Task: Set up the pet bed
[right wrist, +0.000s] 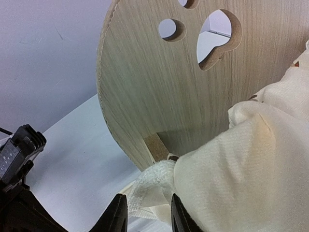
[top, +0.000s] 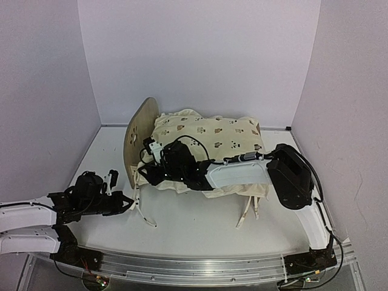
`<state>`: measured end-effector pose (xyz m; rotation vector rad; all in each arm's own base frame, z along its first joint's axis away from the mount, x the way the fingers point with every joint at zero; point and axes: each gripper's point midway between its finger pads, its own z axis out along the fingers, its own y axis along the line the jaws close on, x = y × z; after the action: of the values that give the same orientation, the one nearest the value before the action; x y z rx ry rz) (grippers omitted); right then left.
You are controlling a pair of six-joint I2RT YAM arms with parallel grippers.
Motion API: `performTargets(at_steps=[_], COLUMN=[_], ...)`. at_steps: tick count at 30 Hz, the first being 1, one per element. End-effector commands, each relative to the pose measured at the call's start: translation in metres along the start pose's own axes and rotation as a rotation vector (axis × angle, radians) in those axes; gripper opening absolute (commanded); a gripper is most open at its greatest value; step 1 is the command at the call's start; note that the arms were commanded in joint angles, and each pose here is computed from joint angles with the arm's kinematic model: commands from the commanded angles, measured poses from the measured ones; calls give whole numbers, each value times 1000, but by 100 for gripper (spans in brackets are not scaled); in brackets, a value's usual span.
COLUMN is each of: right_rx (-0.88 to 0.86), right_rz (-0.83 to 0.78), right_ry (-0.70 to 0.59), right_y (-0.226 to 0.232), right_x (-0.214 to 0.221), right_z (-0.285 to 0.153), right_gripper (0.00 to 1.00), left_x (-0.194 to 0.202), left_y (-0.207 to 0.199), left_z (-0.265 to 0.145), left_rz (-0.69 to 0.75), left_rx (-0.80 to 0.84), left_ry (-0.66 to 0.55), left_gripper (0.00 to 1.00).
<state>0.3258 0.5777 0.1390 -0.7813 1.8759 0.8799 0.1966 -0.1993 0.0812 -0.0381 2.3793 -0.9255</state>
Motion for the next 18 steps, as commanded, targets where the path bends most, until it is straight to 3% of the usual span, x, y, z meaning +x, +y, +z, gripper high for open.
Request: performTargets(at_steps=[1,11,18], right_rx=[69,45,152], right_rz=[8,67,23], right_ry=[-95,40,72], right_y=[-26,-26,-49], right_x=[-52,7,26], right_z=[-30,-71,-66], right_gripper=[34,32,30], left_x=[-3,-8,-11], left_y=[-16,-23,-23], left_z=[-9,-17,-25], left_rz=[2,3,18], left_rx=[24,34,15], left_ry=[32,22,14], left_gripper=[0,0,0])
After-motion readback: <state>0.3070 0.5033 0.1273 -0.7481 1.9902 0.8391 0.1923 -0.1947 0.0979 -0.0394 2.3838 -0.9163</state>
